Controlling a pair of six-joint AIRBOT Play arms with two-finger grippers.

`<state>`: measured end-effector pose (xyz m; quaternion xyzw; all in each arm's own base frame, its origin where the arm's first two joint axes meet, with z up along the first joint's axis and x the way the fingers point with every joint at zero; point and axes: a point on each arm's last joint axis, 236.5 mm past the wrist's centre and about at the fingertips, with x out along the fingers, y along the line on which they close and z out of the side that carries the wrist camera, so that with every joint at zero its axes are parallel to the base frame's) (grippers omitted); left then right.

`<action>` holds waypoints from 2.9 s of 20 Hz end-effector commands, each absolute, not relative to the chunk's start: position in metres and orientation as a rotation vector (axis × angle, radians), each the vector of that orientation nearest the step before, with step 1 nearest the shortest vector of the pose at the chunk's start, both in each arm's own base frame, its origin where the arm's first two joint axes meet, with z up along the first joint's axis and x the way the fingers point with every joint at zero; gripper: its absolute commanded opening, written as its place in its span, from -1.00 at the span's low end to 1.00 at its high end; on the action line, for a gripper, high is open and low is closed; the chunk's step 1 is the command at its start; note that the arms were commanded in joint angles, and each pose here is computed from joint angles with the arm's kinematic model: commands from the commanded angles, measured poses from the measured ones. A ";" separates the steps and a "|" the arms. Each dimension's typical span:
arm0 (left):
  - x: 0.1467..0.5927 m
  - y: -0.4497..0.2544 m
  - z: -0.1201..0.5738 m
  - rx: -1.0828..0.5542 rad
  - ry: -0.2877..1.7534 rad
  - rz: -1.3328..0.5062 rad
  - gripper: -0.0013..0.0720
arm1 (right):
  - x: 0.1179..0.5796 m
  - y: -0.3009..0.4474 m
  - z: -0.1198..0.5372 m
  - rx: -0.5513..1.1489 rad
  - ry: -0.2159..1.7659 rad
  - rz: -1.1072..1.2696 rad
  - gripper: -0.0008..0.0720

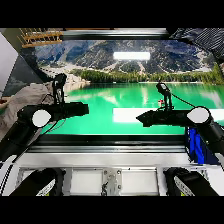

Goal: Fold the clothes and pants, and hang the long-sleeved shirts on hangers.

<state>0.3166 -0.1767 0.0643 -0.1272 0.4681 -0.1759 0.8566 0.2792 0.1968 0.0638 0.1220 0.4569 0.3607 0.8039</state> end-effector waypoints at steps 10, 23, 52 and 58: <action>0.324 -0.179 0.028 -0.256 1.068 -0.341 -0.95 | 0.279 0.198 0.061 0.268 0.986 0.773 -0.91; 0.402 0.103 0.094 -0.154 0.905 0.303 0.97 | 0.279 0.197 0.061 0.268 0.986 0.772 -0.91; 0.449 -0.097 0.049 0.029 0.909 -0.243 -0.95 | 0.297 0.193 0.064 0.280 0.932 0.723 -0.91; 0.430 -0.278 0.061 0.260 0.872 -0.613 -0.95 | 0.294 0.169 0.060 0.126 0.942 0.716 -0.92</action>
